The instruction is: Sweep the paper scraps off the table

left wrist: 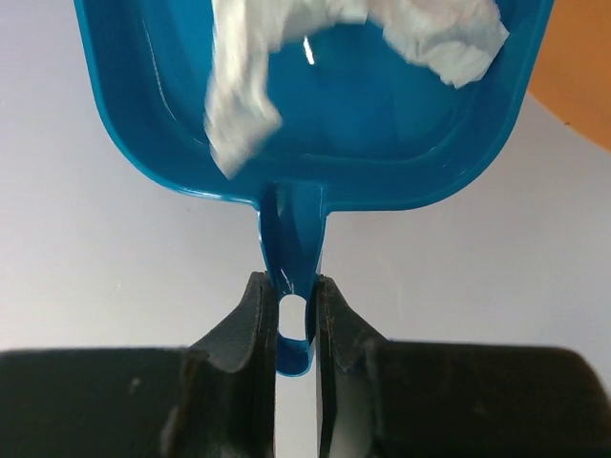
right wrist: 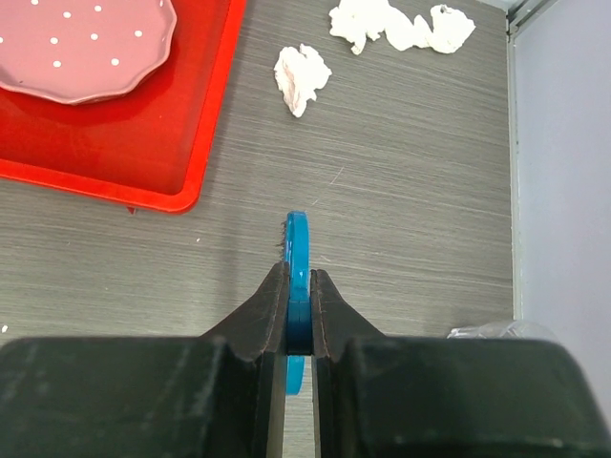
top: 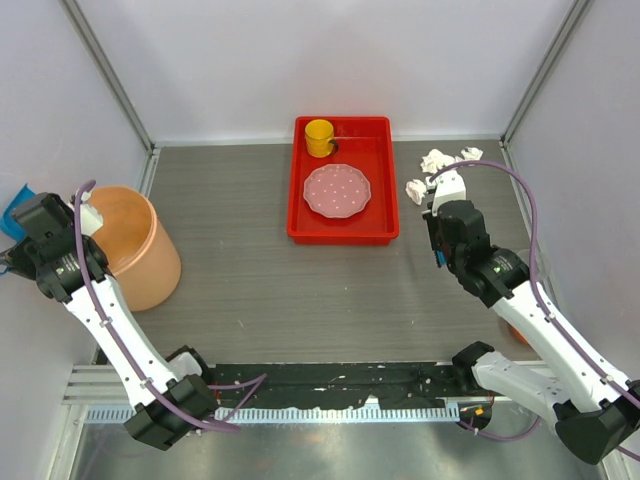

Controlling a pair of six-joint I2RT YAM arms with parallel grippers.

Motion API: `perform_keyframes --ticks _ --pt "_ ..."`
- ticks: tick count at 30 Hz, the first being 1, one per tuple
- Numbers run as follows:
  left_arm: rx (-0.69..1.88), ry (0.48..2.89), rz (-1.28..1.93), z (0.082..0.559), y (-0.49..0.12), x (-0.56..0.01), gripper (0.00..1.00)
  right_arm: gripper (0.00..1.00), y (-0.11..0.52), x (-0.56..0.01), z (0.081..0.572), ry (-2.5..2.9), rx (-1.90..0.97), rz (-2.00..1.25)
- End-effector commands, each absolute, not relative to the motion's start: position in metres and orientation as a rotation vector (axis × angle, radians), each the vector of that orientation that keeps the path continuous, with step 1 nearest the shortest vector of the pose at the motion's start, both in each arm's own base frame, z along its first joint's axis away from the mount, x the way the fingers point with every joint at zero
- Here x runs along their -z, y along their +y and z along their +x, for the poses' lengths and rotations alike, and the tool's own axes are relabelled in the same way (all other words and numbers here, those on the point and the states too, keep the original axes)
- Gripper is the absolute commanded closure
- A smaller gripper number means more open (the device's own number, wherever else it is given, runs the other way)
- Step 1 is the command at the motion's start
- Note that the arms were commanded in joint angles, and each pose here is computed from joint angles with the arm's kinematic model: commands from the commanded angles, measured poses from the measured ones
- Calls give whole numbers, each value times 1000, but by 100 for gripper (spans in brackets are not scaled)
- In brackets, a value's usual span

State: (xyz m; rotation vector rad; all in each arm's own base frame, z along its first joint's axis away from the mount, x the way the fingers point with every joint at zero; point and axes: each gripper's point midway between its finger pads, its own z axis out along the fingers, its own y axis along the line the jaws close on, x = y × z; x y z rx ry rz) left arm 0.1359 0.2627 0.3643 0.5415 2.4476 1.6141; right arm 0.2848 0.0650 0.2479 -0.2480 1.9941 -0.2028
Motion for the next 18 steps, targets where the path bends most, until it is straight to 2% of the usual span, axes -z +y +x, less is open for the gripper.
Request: perform_keyframes --ticks 1,13,18 --pt "-1730 2382 532 134 266 -386 100 99 70 -271 294 1927 175 -232" --pt "-1738 2384 535 133 266 -385 100 99 71 -270 295 1931 177 -240" --pt "-1641 2346 469 142 261 -388 100 99 70 -272 295 1926 175 -235"
